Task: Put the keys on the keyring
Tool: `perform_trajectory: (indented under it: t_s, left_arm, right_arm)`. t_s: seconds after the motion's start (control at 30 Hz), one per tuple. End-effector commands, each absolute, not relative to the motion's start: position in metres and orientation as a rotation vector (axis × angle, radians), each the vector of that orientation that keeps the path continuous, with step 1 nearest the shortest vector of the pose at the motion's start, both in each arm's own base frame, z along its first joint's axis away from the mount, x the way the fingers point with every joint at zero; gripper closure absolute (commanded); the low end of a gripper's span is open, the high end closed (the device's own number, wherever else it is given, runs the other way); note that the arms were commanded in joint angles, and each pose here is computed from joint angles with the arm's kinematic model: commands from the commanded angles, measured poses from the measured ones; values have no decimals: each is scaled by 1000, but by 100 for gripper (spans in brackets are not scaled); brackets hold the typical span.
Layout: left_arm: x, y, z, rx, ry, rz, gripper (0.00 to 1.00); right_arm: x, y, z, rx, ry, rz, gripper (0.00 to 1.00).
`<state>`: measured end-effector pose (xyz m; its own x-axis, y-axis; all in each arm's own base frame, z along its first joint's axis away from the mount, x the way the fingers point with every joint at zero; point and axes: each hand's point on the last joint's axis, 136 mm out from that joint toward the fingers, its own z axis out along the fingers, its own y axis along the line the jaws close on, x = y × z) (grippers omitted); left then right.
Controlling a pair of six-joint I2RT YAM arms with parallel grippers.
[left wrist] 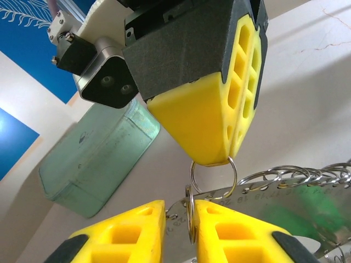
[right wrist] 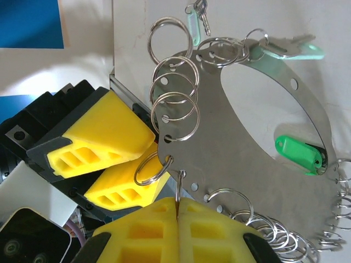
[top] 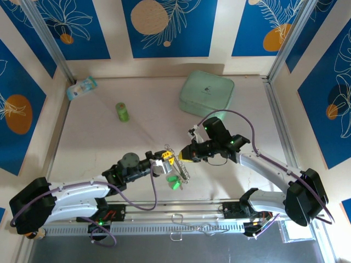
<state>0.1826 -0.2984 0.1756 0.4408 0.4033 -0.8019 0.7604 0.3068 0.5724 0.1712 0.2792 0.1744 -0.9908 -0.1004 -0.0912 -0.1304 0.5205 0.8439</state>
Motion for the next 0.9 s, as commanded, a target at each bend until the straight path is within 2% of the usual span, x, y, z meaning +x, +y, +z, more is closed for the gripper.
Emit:
perform_trajectory:
  t_s: [0.0, 0.1, 0.33, 0.47, 0.5, 0.57, 0.63, 0.73, 0.87]
  left_arm:
    - [176, -307, 191, 1318, 1105, -356, 79]
    - [176, -309, 188, 1335, 1115, -361, 80]
    - [181, -309, 185, 1332, 1139, -335, 100]
    - [182, -308, 189, 1291, 1152, -359, 100]
    - [182, -308, 192, 1268, 1154, -377, 100]
    - [181, -307, 197, 1212, 1155, -425, 100]
    - [180, -306, 201, 1165, 1157, -461, 100]
    - [177, -304, 205, 1117, 1158, -511, 100]
    - [175, -304, 204, 1094, 1174, -564, 100]
  right_arm:
    - [173, 287, 191, -244, 2673, 1548, 100]
    - [173, 288, 193, -257, 2668, 1551, 100]
    - [172, 288, 193, -261, 2672, 1542, 100]
    - [173, 287, 190, -259, 2676, 1522, 100]
    - [173, 286, 188, -257, 2680, 1514, 96]
    - [174, 285, 186, -269, 2674, 1499, 75]
    - [175, 281, 185, -302, 2652, 1471, 62]
    - [178, 272, 188, -381, 2576, 1433, 55]
    - [173, 269, 181, -491, 2461, 1453, 54]
